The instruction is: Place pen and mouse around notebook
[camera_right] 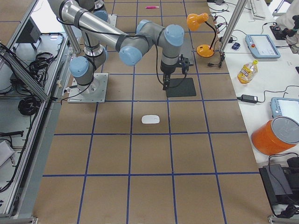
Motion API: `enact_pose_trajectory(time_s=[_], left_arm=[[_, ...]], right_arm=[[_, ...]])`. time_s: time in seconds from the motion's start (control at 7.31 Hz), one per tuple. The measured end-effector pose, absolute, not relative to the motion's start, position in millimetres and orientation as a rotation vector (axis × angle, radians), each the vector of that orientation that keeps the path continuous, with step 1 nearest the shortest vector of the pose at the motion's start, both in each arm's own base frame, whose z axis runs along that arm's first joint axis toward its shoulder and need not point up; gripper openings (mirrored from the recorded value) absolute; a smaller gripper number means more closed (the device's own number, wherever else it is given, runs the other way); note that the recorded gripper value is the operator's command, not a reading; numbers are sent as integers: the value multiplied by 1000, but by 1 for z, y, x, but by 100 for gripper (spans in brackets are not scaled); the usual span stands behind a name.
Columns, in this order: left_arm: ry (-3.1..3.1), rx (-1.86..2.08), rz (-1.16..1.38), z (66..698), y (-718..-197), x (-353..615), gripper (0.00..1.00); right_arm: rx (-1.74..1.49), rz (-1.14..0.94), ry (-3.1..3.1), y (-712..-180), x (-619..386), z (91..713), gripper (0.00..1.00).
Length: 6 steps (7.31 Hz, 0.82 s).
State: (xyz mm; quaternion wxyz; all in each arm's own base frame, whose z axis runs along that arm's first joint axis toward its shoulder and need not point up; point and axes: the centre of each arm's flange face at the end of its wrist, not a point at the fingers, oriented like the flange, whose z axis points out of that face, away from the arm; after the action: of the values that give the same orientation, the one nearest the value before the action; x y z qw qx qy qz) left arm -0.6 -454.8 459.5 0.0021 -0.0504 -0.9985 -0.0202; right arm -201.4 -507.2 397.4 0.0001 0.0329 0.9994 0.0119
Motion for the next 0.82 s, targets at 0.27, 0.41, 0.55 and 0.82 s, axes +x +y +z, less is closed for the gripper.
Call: enact_pose_trajectory(time_s=[0.27,0.41,0.55,0.82], left_arm=[[-3129,-193,-49,434,-451,49,100],[-3132,-204,-28,413,-446,77,100],[-3140,-199,-2,392,-439,102,100],[-3172,-172,59,364,-427,132,100]], right_arm=[[56,44,3137,-498,-236,335,100],[36,48,3141,-494,-241,302,100],[19,51,3145,-485,-248,273,100],[8,92,3131,-466,-260,221,100]])
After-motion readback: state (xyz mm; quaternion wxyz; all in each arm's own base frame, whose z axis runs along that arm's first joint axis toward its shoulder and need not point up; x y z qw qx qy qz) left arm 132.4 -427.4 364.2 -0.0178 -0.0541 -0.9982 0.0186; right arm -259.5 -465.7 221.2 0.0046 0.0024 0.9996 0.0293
